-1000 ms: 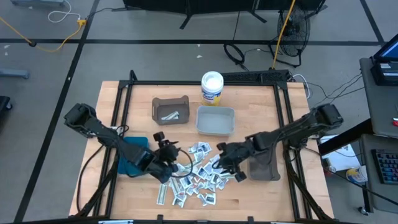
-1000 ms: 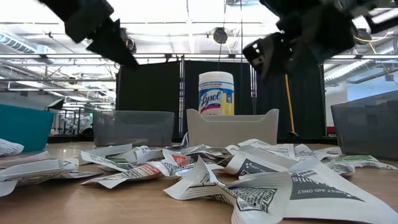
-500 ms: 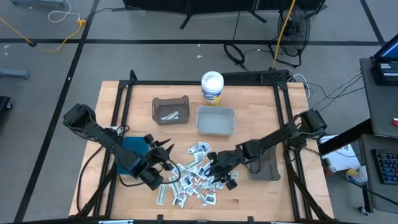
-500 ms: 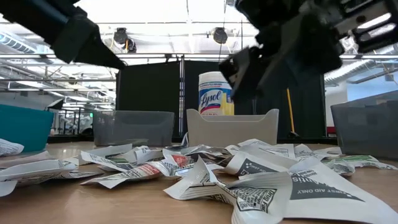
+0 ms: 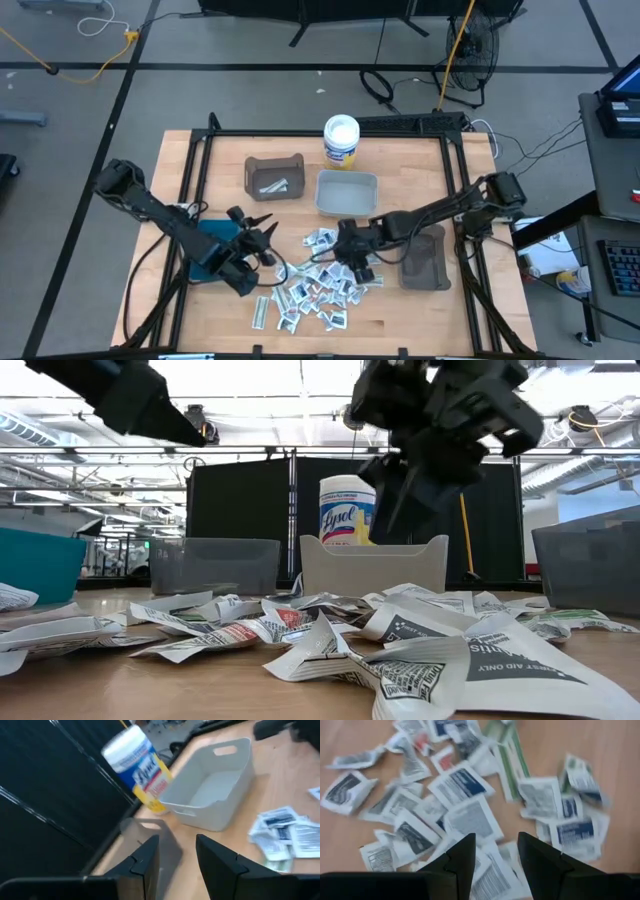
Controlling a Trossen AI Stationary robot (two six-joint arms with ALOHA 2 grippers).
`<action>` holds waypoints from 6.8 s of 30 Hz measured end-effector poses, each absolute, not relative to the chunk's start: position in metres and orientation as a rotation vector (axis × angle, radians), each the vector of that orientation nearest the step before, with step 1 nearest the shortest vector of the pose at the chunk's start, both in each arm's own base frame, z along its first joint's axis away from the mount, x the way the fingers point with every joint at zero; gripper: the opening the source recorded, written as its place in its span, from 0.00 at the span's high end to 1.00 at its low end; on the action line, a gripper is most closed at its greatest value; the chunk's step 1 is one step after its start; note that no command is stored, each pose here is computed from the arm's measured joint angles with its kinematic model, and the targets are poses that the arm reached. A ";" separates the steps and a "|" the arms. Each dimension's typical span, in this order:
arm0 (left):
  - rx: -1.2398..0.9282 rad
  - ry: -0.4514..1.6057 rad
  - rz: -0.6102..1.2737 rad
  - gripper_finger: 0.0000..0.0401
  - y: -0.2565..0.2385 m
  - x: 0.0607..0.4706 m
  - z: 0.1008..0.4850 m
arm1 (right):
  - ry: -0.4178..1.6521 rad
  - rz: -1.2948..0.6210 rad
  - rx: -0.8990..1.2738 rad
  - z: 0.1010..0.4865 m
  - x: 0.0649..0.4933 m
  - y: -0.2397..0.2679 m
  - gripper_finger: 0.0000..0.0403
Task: Pick & Place First Aid Supplies
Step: Put the blue alcohol pad into the bottom black bin
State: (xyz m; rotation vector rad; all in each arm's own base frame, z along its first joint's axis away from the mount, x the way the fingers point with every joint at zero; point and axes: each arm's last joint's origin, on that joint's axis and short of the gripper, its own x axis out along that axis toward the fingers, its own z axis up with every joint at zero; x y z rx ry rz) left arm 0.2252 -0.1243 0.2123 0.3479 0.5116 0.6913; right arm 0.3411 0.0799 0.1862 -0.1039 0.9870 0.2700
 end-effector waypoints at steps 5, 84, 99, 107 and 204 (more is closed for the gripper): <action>0.317 0.579 0.635 0.67 -0.121 0.231 0.211 | 1.047 0.297 -0.060 0.183 0.337 0.078 0.65; 0.273 0.608 0.621 0.67 -0.116 0.235 0.210 | 1.069 0.304 0.073 0.141 0.318 0.086 0.99; 0.264 0.609 0.614 0.67 -0.116 0.235 0.210 | 0.996 0.326 0.056 0.162 0.315 0.086 1.00; 0.248 0.604 0.618 0.67 -0.116 0.235 0.210 | 0.906 0.341 0.035 0.188 0.309 0.084 1.00; 0.072 0.565 0.643 0.67 -0.117 0.236 0.210 | 1.258 -0.138 0.087 0.219 0.134 0.060 1.00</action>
